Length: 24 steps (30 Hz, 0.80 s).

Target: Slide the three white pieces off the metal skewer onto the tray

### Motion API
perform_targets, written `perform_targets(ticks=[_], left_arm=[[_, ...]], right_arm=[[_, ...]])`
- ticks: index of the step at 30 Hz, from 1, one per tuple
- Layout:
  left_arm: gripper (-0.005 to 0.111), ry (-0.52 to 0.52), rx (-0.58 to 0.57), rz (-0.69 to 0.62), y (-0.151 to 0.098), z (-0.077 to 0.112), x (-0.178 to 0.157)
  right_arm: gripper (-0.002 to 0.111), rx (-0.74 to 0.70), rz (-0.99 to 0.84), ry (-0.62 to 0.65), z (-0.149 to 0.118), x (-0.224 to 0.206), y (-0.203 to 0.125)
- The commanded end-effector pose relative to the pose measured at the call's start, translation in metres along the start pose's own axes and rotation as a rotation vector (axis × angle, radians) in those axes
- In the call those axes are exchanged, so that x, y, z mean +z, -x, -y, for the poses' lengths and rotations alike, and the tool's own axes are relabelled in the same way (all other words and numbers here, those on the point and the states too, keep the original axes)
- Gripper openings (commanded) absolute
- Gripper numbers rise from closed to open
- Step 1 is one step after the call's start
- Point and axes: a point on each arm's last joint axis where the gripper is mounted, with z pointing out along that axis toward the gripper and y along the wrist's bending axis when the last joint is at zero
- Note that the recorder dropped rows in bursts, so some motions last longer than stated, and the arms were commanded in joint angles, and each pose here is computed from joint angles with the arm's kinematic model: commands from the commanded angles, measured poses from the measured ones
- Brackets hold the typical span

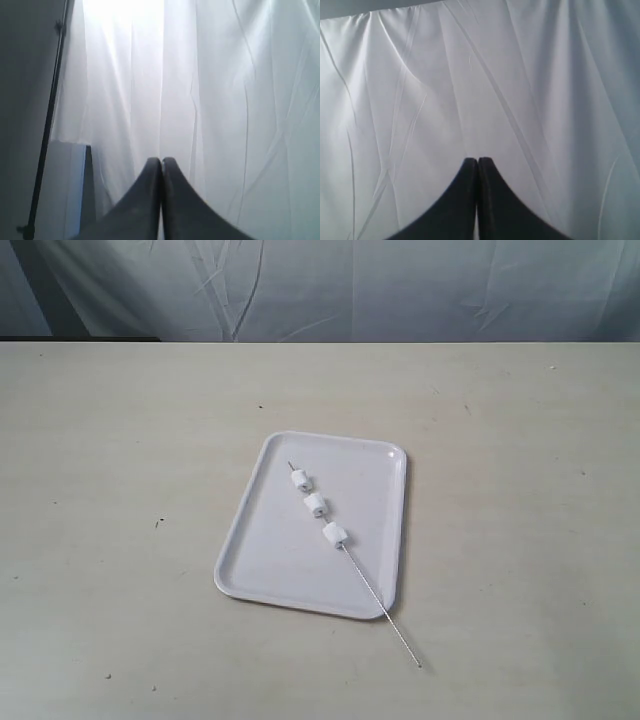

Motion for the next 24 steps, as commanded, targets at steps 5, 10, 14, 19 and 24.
perform_targets(ticks=[5, 10, 14, 19, 24], left_arm=[[0.000, -0.008, -0.011, -0.172, 0.009, 0.002, 0.004], [0.000, -0.013, 0.064, -0.203, 0.029, 0.003, 0.015], [0.000, 0.001, 0.098, -0.313, 0.041, 0.003, 0.026], [0.000, -0.008, 0.091, -0.582, 0.038, 0.004, 0.039], [0.000, -0.210, 0.085, -0.811, 0.026, 0.020, 0.057]], right_arm=[[-0.001, 0.075, -0.181, 0.019, -0.004, 0.001, -0.007], [-0.001, 0.049, -0.288, 0.035, -0.013, 0.015, 0.014], [-0.001, -0.010, -0.401, 0.043, -0.020, 0.033, 0.032], [-0.001, -0.055, -0.650, 0.040, -0.026, 0.057, 0.037], [-0.001, -0.028, -0.889, 0.115, -0.037, 0.080, 0.025]])
